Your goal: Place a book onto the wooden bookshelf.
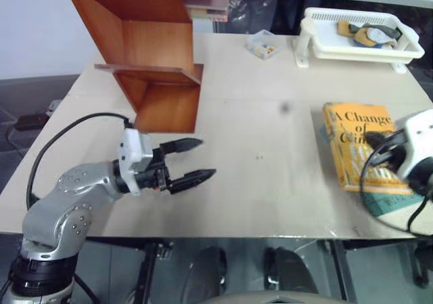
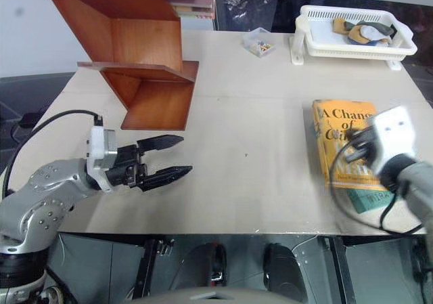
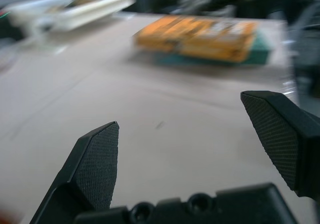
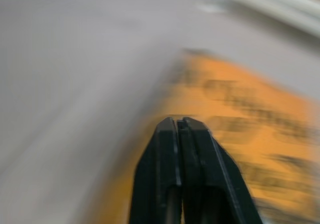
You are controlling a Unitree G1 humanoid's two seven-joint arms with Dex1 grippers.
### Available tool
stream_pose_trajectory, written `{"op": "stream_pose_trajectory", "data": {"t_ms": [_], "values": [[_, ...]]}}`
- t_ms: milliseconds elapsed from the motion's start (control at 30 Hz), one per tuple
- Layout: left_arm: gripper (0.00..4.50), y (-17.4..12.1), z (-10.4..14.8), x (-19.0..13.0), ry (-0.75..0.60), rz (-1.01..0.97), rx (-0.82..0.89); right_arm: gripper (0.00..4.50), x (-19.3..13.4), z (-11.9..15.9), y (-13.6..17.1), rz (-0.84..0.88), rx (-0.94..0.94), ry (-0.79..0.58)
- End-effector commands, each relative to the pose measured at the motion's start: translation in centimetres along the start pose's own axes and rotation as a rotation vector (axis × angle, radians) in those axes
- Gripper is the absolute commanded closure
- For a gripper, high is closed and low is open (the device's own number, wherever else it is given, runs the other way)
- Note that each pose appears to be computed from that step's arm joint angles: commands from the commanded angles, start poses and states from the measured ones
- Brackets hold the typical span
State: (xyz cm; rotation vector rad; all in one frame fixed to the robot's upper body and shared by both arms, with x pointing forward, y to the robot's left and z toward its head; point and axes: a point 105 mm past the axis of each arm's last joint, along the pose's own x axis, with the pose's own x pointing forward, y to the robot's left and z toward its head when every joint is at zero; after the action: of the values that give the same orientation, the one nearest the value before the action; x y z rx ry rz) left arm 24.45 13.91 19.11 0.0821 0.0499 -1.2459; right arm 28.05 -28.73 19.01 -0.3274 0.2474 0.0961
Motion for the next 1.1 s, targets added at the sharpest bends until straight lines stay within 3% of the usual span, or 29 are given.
{"op": "stream_pose_trajectory", "data": {"t_ms": [33, 300, 467, 733, 867, 1100], "values": [[0.0, -1.0, 1.6, 1.2, -0.037, -0.113, 0.065, 4.32, -0.1, -1.6, -5.4, -0.153, -0.007, 0.109], [0.0, -2.0, 3.4, 2.5, -0.076, -0.304, 0.037, 4.32, 2.5, -6.0, -11.6, -0.224, 0.008, 0.293], [0.0, -2.1, 3.8, 2.6, -0.084, -0.317, 0.031, 4.32, 5.1, -7.8, -11.8, -0.141, 0.015, 0.338], [0.0, -1.9, 3.5, 2.2, -0.085, -0.265, 0.034, 4.32, 7.2, -7.7, -9.6, 0.044, 0.138, 0.372], [0.0, -2.2, 3.4, 2.1, -0.089, -0.245, 0.024, 4.32, 7.3, -7.2, -6.8, 0.212, 0.181, 0.377], [0.0, -2.1, 3.1, 1.7, -0.075, -0.228, 0.005, 4.32, 8.7, -5.6, -3.3, 0.324, 0.197, 0.308]]}}
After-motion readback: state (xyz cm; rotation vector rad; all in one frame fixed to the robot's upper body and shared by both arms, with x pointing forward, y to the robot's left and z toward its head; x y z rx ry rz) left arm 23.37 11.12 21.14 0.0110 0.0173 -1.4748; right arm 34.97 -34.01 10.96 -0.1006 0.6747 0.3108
